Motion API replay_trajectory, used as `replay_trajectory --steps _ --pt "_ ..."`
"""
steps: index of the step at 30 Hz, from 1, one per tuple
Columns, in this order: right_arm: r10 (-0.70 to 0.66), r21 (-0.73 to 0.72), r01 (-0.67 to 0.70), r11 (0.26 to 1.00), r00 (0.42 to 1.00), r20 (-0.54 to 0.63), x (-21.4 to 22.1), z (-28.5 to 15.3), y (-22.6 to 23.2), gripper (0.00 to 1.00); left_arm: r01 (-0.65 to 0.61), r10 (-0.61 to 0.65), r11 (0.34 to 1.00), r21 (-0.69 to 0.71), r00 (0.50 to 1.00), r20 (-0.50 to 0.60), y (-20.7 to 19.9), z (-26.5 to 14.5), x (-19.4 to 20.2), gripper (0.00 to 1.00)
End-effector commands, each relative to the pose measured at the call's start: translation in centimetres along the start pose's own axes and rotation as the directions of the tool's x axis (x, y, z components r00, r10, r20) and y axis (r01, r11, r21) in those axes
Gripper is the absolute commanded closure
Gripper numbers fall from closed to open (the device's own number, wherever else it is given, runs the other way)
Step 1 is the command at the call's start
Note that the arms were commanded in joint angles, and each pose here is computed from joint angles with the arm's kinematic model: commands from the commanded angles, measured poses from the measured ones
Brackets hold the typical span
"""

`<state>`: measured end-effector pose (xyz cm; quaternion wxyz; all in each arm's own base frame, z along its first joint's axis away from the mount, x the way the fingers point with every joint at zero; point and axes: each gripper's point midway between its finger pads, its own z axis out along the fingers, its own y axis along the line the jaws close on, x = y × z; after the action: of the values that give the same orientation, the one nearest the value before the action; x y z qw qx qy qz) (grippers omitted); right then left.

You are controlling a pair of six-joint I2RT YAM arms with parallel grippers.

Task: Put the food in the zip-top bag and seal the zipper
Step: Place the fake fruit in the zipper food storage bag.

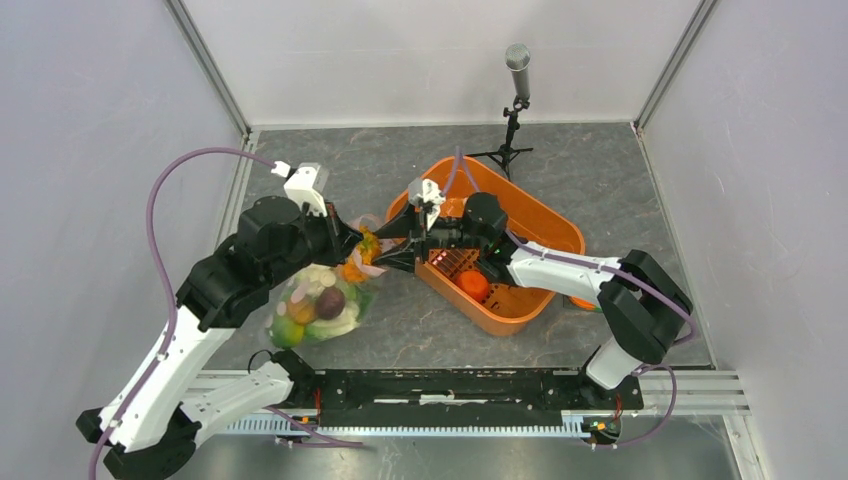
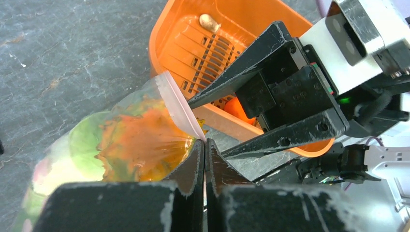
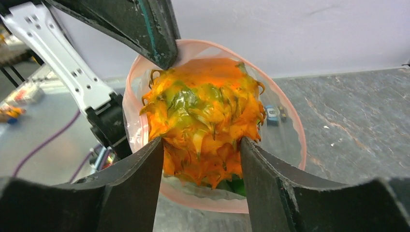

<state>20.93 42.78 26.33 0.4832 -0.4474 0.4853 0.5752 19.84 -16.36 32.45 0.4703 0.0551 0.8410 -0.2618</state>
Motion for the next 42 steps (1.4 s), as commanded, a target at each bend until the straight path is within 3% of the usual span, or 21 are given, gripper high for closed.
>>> replay_trajectory --steps 1,4,9,12,16,20,22,23,26,29,34,38,40,42 --pt "-0.144 -0.145 0.126 0.981 0.982 -0.125 1.0 1.6 3.7 0.38 -0.027 0.002 0.985 0.169 0.99 0.143 -4.4 -0.9 -5.2 0.98" --pt "-0.184 -0.191 0.153 0.97 0.97 -0.16 2.0 2.3 4.8 0.36 -0.048 0.028 0.992 0.118 0.985 0.17 -3.5 -1.4 -5.9 0.98" --pt "-0.234 -0.218 0.209 0.953 0.967 -0.096 0.5 2.9 5.7 0.43 -0.046 0.03 0.986 0.159 0.994 0.102 -4.3 -0.9 -4.6 0.98" --pt "-0.234 -0.221 0.226 0.949 0.972 -0.013 -1.3 2.6 6.4 0.55 -0.04 0.022 0.986 0.163 0.994 0.107 -4.1 -0.9 -4.3 0.98" --pt "-0.143 -0.294 0.18 0.939 0.979 0.143 -4.7 0.9 8.7 0.55 -0.049 0.032 0.986 0.162 0.994 0.108 -4.0 -1.3 -4.1 0.98" --pt "-0.165 -0.289 0.178 0.941 0.984 0.069 -3.4 1.3 8.0 0.55 -0.068 0.052 0.985 0.156 0.993 0.103 -3.7 -1.0 -3.7 0.98" --pt "-0.191 -0.142 0.186 0.972 0.981 -0.022 -1.9 1.9 5.4 0.55 -0.088 0.075 0.979 0.184 0.995 0.072 -4.2 -0.9 -3.1 0.98" --pt "-0.185 -0.046 0.182 0.982 0.981 -0.065 -1.4 1.9 3.7 0.51 -0.098 0.087 0.972 0.212 0.994 0.062 -4.6 -0.9 -2.9 0.98" --pt "-0.107 0.132 0.114 0.985 0.992 -0.062 -1.3 1.7 0.9 0.51 -0.146 0.136 0.93 0.336 0.989 0.055 -6.7 -1.5 -2.5 0.98" --pt "0.045 0.389 -0.024 0.921 0.998 -0.045 -0.2 0.8 -3.2 0.48 -0.173 0.153 0.892 0.417 0.985 0.081 -8.1 -2.7 -2.7 0.98" --pt "0.13 0.541 -0.131 0.831 0.991 0.041 1.0 -1.6 -5.5 0.5 -0.176 0.145 0.891 0.419 0.984 0.106 -7.8 -3.8 -2.6 0.98" --pt "-0.018 0.213 -0.007 0.977 0.993 0.116 -3.0 0.4 0.5 0.53 -0.169 0.139 0.914 0.369 0.985 0.105 -6.6 -3.1 -2.0 0.98" --pt "-0.059 0.084 0.041 0.996 0.974 0.22 -5.8 -0.1 3.6 0.48 -0.166 0.143 0.92 0.354 0.986 0.091 -6.3 -2.7 -1.9 0.98" --pt "-0.041 0.026 0.034 0.999 0.954 0.297 -7.7 -1.2 4.6 0.5 -0.168 0.149 0.921 0.352 0.986 0.08 -6.3 -2.5 -1.8 0.98"
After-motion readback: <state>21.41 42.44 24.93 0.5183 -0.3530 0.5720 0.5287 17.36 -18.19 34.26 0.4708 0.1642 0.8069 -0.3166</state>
